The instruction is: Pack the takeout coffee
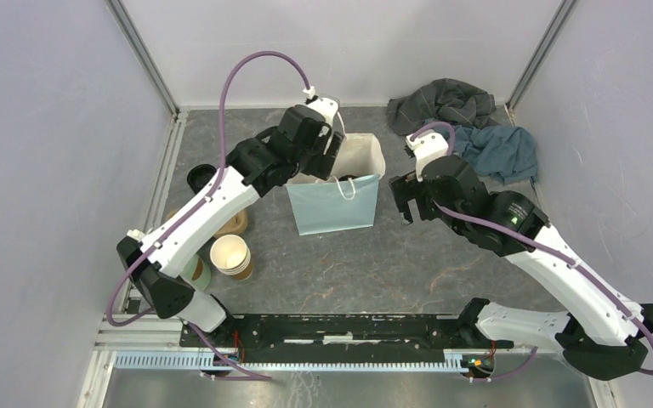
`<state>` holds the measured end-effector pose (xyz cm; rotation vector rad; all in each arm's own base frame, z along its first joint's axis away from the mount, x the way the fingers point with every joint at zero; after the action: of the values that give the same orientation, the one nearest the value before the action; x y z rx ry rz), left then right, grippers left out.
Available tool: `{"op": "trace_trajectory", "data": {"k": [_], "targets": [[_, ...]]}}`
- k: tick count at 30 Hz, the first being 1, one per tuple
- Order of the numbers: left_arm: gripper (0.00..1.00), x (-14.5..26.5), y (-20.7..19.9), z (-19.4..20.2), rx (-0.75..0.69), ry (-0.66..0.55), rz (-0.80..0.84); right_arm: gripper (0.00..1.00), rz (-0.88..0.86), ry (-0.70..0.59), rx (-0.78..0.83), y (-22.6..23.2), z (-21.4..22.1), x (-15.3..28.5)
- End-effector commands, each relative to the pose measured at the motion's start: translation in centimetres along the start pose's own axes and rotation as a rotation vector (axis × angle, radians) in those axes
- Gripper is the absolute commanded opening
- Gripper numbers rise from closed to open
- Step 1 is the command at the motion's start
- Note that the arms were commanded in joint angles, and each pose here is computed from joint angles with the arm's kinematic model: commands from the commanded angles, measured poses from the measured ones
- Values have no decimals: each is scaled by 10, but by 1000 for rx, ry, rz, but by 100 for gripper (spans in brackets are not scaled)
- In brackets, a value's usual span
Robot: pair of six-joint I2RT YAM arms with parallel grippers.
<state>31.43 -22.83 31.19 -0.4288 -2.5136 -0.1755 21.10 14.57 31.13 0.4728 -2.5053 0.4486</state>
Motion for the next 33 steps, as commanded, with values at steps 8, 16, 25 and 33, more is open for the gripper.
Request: {"op": "trace_trajectory", "data": {"k": [8, 16, 25, 33], "targets": [[100, 67, 17, -104, 206, -252, -67, 98, 90, -159, 20, -34, -46, 39], [100, 157, 33, -163, 434, -544, 76, 98, 230, -364, 21, -79, -87, 91], [100, 245, 58, -193, 596, -876, 197, 98, 306, -615, -142, -126, -124, 175], [100, 266, 72, -186, 628, -885, 174, 98, 332, -655, -201, -136, -127, 189]]}}
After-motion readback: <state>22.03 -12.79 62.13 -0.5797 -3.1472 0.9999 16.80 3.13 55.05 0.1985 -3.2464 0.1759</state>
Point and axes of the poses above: each gripper's point midway between its finger pads, its own x axis back along the fingers, its own y axis along the line the jaws close on, z = x × y, the point moved 2 cm from there along x, back along the fingers, and after that the axes turned 6 degrees about x, right-handed, at the moved point
